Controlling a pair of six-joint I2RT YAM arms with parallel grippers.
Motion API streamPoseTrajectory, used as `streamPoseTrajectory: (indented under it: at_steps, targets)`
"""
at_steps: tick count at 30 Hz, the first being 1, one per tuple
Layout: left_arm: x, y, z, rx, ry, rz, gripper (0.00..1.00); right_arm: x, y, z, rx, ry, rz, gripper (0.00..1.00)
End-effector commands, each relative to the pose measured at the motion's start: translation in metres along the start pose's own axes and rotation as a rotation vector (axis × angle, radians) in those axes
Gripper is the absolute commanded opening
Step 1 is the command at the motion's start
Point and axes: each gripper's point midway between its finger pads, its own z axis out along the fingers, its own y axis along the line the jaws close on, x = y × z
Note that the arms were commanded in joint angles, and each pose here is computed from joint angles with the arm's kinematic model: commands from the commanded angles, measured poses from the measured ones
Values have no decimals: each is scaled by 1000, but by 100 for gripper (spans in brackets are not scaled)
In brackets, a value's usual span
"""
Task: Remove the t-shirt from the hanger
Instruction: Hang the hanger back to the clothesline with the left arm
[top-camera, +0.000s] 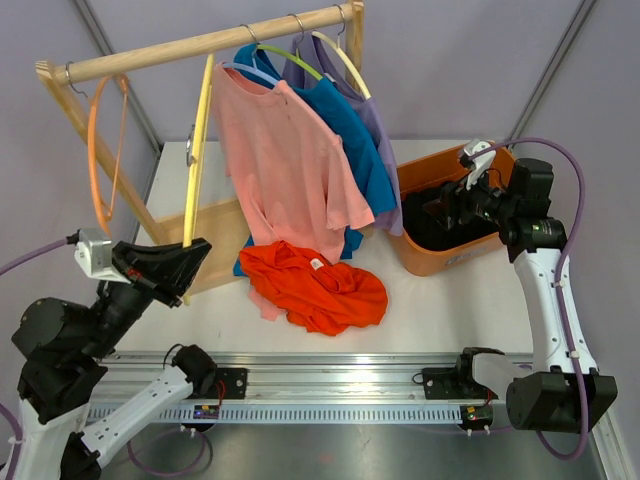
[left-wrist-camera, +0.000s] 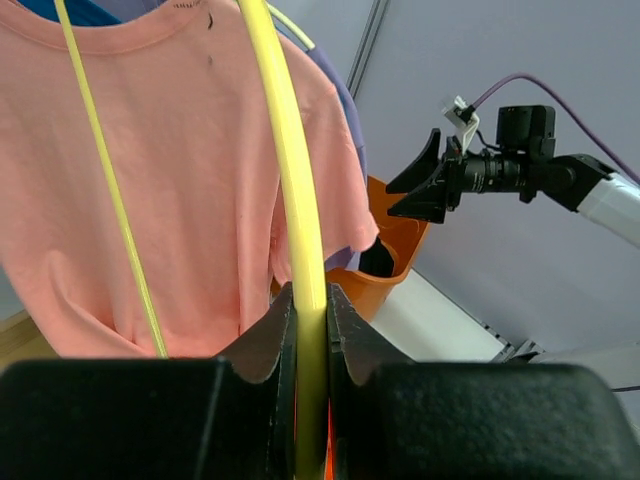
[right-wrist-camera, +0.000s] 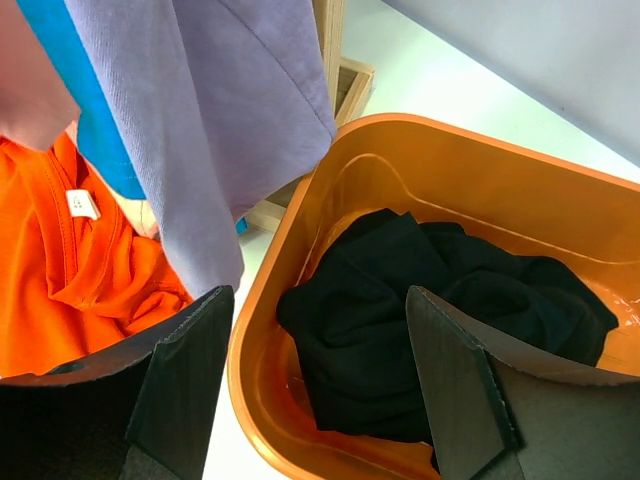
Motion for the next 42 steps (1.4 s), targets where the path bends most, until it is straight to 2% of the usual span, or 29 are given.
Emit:
streamPoseTrajectory:
  at_steps: [1,8,12,22,30,35,42]
  targets:
    - [-26,2,-10,-26,-105,12,0,-10,2,0,-16,-41,-27,77]
    - [-8,48,-10,-289,-48,-54,0,-15,4,2,-38,-60,-22,77]
    - [-1,68,14,-416,-10,-67,0,-18,5,1,-44,-70,-25,77]
    - [-56,77,65,-529,-97,-33,0,-25,13,-5,-56,-89,-41,77]
    - [-76,88,89,-531,-131,-142,0,-27,16,-9,-52,-98,-43,77]
    - [-91,82,102,-438,-196,-261,0,-26,18,-10,-57,-102,-39,77]
    - [-101,107,103,-449,-262,-397,0,-29,23,-15,-59,-111,-47,77]
